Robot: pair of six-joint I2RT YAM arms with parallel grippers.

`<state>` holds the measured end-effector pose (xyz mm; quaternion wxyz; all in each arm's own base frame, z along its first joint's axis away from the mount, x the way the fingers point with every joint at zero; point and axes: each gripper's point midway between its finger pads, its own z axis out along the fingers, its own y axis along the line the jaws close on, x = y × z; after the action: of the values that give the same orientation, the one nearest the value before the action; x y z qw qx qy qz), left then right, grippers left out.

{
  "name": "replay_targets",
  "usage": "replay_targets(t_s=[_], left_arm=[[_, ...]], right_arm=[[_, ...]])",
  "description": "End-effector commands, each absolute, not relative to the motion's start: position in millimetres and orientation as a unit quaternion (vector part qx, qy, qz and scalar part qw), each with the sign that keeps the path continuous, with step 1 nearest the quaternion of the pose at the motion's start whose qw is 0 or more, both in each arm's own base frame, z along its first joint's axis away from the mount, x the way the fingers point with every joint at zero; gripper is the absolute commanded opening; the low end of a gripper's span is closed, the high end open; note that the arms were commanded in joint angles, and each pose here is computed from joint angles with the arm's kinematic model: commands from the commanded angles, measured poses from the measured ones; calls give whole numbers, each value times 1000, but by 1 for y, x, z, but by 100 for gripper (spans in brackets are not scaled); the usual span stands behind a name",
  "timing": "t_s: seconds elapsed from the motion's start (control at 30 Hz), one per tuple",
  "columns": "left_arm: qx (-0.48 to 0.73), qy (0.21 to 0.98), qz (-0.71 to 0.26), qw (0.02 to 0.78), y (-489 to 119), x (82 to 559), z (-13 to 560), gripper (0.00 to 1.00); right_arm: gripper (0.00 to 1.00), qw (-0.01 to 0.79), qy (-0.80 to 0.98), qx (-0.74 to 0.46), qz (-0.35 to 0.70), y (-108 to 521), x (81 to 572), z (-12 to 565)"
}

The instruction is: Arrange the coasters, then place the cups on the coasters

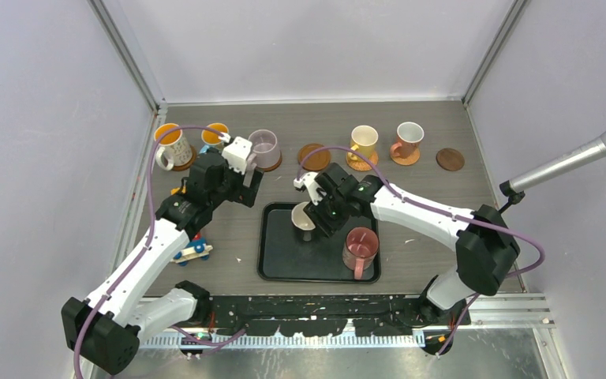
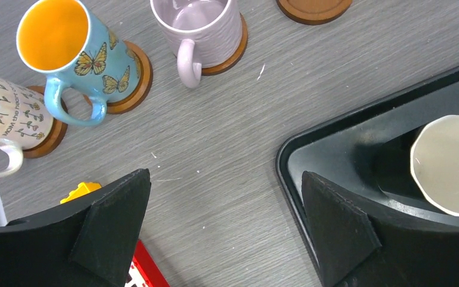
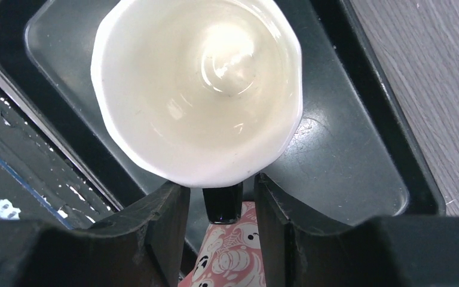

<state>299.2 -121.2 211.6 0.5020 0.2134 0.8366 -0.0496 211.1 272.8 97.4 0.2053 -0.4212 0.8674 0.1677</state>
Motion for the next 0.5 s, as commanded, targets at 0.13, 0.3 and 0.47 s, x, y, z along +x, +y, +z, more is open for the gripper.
replay_targets(t_s=[0.13,0.3,0.47], left_arm=[[200,815,-25,544,-113,313,230,100],[205,813,-23,544,-113,314,229,100],[207,814,-21,542,-113,314,226,100]], right_arm=[[46,225,868,-409,171,286,219,94],[38,227,862,-419,170,288,218,92],[26,234,859,-429,155,285,221,89]])
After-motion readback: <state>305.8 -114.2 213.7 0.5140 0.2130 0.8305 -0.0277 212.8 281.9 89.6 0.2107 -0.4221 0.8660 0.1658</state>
